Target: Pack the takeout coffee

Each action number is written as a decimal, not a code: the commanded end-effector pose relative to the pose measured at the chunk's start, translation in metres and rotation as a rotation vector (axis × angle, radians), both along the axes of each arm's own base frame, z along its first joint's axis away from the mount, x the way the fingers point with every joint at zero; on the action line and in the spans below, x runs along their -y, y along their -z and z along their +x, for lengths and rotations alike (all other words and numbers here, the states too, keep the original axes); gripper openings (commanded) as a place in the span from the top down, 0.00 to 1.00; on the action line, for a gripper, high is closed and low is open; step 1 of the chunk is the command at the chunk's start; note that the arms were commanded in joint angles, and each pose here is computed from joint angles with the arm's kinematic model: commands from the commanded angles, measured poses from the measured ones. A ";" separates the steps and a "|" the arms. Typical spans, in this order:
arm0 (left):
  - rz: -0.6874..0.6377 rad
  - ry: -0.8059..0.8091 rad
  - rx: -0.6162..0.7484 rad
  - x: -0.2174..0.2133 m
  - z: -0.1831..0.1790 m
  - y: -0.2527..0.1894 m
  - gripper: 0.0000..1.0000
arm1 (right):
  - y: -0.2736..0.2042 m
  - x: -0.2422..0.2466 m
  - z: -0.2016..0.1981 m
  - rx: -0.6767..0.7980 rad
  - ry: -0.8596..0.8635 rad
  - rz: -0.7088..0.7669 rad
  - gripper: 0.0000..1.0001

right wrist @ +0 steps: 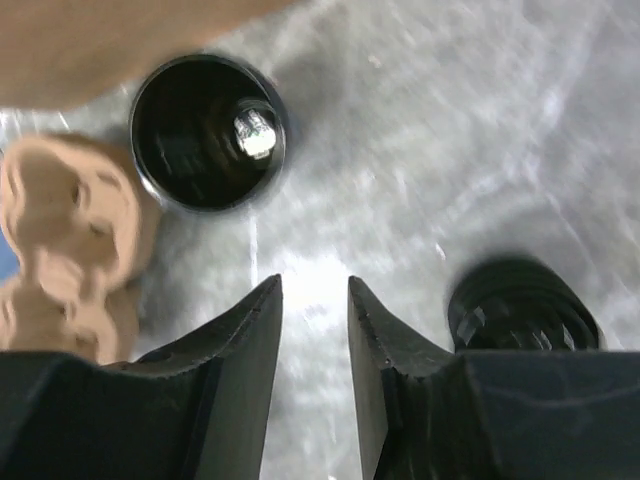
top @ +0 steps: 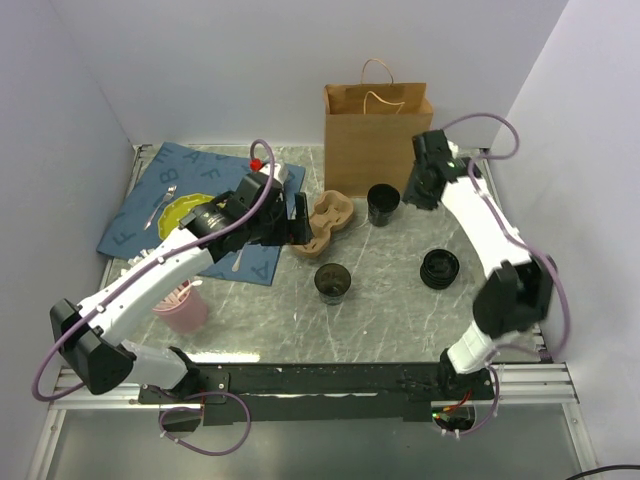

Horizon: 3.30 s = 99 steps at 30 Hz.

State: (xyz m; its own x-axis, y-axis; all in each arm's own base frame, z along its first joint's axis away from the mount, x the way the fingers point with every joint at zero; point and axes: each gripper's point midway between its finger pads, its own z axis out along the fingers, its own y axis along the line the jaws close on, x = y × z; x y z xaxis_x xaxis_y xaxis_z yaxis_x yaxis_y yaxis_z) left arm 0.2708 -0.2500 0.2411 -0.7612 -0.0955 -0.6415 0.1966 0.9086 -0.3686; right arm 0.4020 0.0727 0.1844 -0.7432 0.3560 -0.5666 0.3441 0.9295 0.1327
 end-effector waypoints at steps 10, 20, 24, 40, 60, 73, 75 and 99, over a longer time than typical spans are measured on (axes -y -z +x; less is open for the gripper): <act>-0.102 0.026 0.071 0.001 -0.008 -0.036 0.03 | 0.063 0.045 -0.115 -0.267 0.008 -0.074 0.59; -0.104 0.022 0.075 -0.003 -0.011 -0.036 0.02 | 0.091 0.057 -0.106 -0.334 -0.001 -0.102 0.60; -0.106 0.023 0.074 -0.003 -0.012 -0.036 0.02 | 0.097 0.057 -0.102 -0.332 -0.014 -0.081 0.61; -0.108 0.035 0.074 -0.001 -0.012 -0.034 0.01 | 0.107 0.056 -0.104 -0.364 -0.041 -0.079 0.61; -0.119 0.037 0.086 -0.002 -0.013 -0.036 0.01 | 0.085 0.060 -0.112 -0.327 -0.044 -0.095 0.78; -0.171 0.111 0.172 0.003 -0.018 -0.062 0.04 | 0.019 0.025 -0.109 -0.203 -0.178 0.080 0.81; -0.202 0.118 0.226 0.005 -0.015 -0.077 0.04 | -0.024 -0.015 -0.112 -0.082 -0.350 0.263 0.82; -0.958 0.613 0.219 0.074 -0.099 -0.214 0.34 | -0.254 -0.143 -0.254 0.493 -1.202 1.151 0.83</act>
